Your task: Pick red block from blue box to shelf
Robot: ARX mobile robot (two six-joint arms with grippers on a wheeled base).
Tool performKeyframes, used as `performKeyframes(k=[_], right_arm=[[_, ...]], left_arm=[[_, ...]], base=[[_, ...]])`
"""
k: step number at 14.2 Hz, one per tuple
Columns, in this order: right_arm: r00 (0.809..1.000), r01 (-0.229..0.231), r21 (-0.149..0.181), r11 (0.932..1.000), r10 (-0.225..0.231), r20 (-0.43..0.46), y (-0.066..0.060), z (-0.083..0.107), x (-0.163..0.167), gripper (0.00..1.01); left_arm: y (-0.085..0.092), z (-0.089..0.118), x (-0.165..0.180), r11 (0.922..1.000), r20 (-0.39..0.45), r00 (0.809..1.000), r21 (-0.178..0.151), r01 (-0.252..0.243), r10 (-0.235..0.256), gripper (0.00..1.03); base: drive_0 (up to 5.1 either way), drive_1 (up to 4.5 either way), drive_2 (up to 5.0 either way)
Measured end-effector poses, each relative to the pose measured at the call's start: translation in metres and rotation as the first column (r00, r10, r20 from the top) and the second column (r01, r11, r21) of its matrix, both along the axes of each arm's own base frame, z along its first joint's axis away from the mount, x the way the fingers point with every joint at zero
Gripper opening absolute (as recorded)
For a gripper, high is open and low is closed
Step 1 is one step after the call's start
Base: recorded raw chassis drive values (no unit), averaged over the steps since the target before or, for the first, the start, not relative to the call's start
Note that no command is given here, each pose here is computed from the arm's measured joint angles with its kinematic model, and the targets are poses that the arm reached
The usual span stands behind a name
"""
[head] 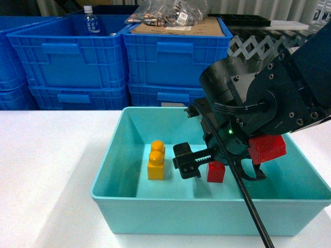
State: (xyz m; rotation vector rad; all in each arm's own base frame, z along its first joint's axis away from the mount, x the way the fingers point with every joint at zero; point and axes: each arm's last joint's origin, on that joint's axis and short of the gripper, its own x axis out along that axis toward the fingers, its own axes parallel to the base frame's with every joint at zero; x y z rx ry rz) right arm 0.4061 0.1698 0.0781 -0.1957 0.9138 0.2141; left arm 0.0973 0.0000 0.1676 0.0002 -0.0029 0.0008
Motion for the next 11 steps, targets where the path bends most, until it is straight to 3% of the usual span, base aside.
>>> performKeyframes(k=[3,7,8,10,11], right_arm=[[1.000,0.016,-0.031,0.9994,-0.016,-0.017,-0.001,-0.014,0.001,0.66],[1.000,0.020,-0.016,0.9997,-0.020,0.005,-0.003,-0.014,0.004,0.32],[1.000,0.020,-0.006,0.9998,-0.020,0.008,-0.006,-0.012,0.003,0.30],[0.998,0.028,0.067,0.9973,-0.032,0.047,-0.020,0.005,-0.006,0.30],[0.994,0.016,0.136,0.9906,-0.030,0.106,-0.031,0.031,-0.015,0.30]], left_arm=[[0.000,0.000,0.000,1.0000,0.000,1.000,0.000,0.000,0.000,0.98],[0.000,0.000,0.000,1.0000,0.000,1.000,0.000,0.000,0.000,0.98],[0.000,0.000,0.000,1.0000,0.000,1.000,0.000,0.000,0.000,0.98],[0.000,0.000,0.000,1.0000,0.000,1.000,0.000,0.000,0.000,0.98],[0.000,0.000,0.000,1.0000,0.000,1.000,0.000,0.000,0.000,0.98]], base=[[0.0,0.00,0.0],[0.0,0.00,0.0],[0.0,0.00,0.0],[0.0,0.00,0.0],[0.0,0.00,0.0]])
